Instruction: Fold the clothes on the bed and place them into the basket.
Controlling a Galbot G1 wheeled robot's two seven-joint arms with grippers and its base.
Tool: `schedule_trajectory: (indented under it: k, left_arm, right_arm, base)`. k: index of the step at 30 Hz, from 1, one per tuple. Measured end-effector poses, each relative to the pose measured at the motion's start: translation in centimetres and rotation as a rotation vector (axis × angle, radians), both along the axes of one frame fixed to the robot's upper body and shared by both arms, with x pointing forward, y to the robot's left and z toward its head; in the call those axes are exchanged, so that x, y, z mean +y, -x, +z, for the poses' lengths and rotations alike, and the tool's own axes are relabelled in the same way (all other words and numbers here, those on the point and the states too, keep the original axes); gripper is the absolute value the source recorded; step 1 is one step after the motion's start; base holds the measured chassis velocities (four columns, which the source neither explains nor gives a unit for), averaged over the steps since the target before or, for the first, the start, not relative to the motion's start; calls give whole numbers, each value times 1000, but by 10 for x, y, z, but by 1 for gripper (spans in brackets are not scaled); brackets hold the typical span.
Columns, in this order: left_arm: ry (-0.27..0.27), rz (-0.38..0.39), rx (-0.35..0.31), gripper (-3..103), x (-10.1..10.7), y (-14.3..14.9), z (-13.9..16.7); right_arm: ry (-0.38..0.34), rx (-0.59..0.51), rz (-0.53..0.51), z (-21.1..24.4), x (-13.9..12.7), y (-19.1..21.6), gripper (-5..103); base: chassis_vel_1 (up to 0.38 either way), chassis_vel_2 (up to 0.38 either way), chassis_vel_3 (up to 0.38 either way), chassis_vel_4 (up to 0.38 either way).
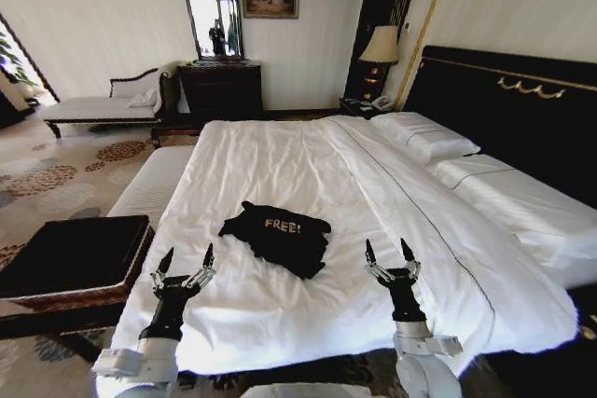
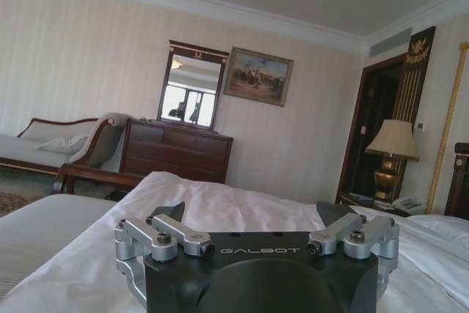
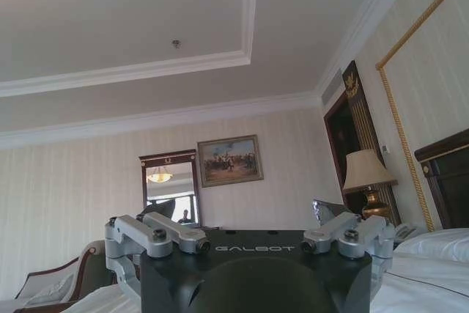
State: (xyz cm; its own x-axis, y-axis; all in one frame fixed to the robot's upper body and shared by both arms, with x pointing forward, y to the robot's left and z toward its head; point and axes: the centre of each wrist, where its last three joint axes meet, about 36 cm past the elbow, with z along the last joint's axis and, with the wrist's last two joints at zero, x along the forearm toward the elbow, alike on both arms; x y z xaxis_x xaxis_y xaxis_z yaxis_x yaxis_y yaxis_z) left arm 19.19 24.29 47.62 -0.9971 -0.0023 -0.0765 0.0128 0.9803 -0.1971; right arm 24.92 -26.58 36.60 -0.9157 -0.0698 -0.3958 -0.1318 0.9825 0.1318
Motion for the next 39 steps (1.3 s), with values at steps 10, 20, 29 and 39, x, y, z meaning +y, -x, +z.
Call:
schedule_trajectory:
  k: [10, 20, 29, 39]
  left_arm:
    - [3, -4, 1, 100, 1, -1, -2]
    - [-2, -7, 2, 100, 4, -5, -6]
    - [-50, 21, 22, 100, 19, -18, -10]
    - [-13, 10, 315, 100, 61, -86, -35]
  right_arm:
    - [9, 5, 1, -3, 1, 3, 100]
    - [11, 16, -1, -7, 3, 3, 100]
    - [6, 31, -14, -19, 6, -4, 100]
    - [-110, 71, -47, -20, 16, -23, 100]
  base:
    - [-42, 20, 18, -14]
    - [23, -16, -31, 14]
    - [0, 0, 0, 0]
    - [0, 0, 0, 0]
